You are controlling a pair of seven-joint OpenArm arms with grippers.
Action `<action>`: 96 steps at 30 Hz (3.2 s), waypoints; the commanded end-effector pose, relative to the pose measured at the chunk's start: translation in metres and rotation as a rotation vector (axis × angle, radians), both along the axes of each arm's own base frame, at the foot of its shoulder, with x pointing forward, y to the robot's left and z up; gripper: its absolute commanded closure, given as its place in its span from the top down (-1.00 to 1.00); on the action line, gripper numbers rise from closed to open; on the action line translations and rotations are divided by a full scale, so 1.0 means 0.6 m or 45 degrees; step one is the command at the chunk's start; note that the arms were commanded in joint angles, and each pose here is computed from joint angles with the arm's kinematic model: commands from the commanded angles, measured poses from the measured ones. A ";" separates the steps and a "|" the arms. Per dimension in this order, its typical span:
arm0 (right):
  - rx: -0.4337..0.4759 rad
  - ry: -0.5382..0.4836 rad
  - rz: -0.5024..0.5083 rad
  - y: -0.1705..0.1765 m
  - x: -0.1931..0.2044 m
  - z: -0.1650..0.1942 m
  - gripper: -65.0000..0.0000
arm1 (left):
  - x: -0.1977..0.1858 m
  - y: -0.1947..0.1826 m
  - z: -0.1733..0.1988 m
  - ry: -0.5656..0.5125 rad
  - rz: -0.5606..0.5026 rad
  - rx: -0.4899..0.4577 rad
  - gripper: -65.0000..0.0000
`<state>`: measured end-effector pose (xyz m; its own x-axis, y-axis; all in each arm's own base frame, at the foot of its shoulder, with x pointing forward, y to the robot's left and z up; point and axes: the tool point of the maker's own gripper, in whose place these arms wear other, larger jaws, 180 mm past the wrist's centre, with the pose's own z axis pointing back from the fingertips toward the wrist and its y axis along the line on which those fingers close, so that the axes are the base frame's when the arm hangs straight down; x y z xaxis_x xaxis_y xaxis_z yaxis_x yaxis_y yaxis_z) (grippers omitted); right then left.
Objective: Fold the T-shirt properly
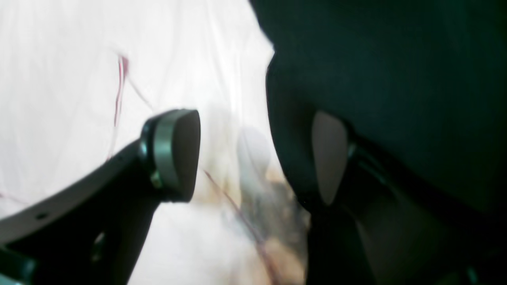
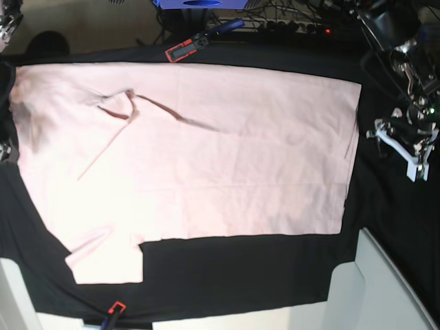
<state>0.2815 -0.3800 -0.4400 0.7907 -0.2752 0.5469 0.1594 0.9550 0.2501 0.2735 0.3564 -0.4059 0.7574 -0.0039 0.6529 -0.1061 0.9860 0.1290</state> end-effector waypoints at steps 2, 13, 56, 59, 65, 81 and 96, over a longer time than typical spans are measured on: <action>-0.040 -0.086 0.025 -0.021 0.042 0.034 0.29 | 0.025 0.013 0.017 -0.049 0.007 0.001 0.19; 0.149 -0.174 -0.107 -0.008 0.113 0.018 0.29 | 0.055 0.042 0.010 -0.031 0.043 -0.047 0.19; -0.198 0.004 -0.030 -0.020 -0.037 0.033 0.27 | -0.103 -0.054 -0.024 0.117 -0.014 -0.003 0.20; -0.232 -0.001 -0.064 -0.018 -0.059 0.046 0.27 | -0.113 -0.058 -0.023 0.131 -0.017 0.004 0.20; -0.175 0.117 -0.244 -0.049 -0.137 0.035 0.27 | -0.118 -0.070 -0.032 0.148 -0.020 -0.018 0.20; -0.164 0.209 -0.262 -0.047 -0.190 0.013 0.28 | -0.164 -0.121 -0.068 0.198 0.006 -0.132 0.21; -0.171 0.280 -0.266 -0.049 -0.236 -0.002 0.28 | -0.227 -0.042 -0.035 0.067 0.109 -0.286 0.21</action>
